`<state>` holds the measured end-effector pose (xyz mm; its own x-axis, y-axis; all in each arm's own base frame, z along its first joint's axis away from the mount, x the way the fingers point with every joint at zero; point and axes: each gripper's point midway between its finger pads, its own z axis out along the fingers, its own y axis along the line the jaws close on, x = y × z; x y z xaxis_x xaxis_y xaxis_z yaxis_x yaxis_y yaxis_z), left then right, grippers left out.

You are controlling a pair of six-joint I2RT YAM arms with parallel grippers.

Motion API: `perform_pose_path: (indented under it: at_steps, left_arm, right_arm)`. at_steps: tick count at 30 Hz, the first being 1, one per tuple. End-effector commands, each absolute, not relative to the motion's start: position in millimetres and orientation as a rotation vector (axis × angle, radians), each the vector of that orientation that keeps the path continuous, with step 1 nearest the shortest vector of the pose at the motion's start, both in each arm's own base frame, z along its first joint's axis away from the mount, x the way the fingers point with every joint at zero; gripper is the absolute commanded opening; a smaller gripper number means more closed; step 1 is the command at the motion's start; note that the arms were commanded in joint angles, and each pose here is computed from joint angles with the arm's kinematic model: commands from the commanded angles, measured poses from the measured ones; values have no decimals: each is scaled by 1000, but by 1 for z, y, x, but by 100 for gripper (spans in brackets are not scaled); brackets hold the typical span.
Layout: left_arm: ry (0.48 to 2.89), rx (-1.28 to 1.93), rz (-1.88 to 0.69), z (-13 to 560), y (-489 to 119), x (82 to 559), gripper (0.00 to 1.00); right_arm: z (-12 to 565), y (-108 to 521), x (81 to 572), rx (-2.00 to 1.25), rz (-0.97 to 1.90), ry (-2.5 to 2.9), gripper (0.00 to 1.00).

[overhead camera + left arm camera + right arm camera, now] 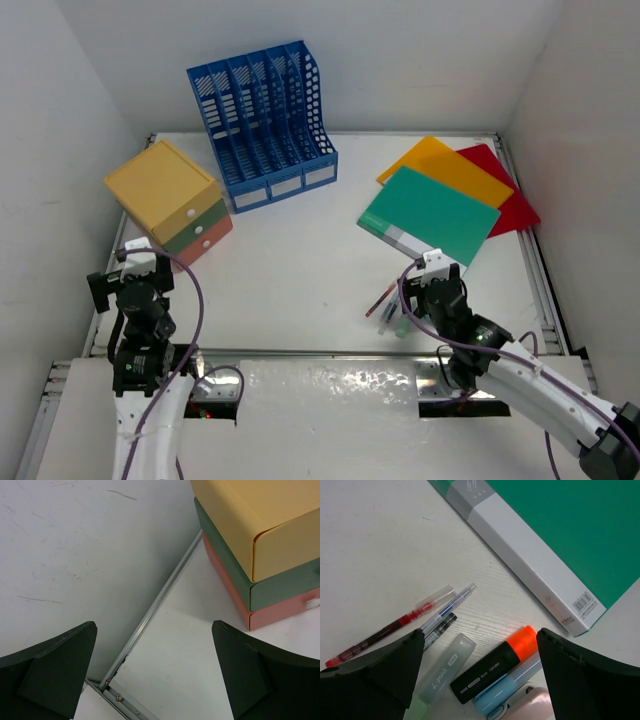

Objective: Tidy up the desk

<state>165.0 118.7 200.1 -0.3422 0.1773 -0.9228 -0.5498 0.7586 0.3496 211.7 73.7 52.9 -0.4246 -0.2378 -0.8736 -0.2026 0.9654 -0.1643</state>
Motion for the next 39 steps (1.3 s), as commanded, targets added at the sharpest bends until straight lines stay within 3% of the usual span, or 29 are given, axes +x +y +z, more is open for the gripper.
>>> perform_pose_path:
  at_steps: [1, 3, 8, 13, 18, 23, 29, 33, 36, 39]
  left_arm:
    - [1719, -329, 759, 209, 121, 165, 100]
    - [1718, -316, 750, 210, 120, 166, 99]
    - [1804, -126, 764, 216, 110, 168, 99]
    - [1667, -123, 869, 324, 120, 135, 99]
    - [1553, -136, 720, 437, 104, 125, 97]
    - [1643, -39, 609, 463, 83, 193, 97]
    - [1755, 34, 580, 449, 72, 289, 98]
    - [1773, 47, 518, 453, 85, 326, 98]
    - [1883, -6, 394, 423, 117, 372, 97]
    - [1933, -63, 282, 406, 147, 390, 94]
  right_arm:
    - [76, 79, 220, -269, -10, 1970, 91]
    - [79, 85, 220, -280, 25, 1961, 99]
    - [104, 119, 223, -391, 202, 1854, 99]
    - [151, 162, 224, -517, 391, 1755, 99]
    - [174, 216, 237, -661, 539, 1748, 99]
    - [233, 287, 248, -810, 667, 1626, 99]
    - [290, 354, 283, -841, 686, 1486, 99]
    - [296, 400, 303, -829, 740, 1454, 99]
    - [291, 434, 318, -807, 788, 1444, 94]
    - [284, 467, 326, -821, 829, 1438, 76]
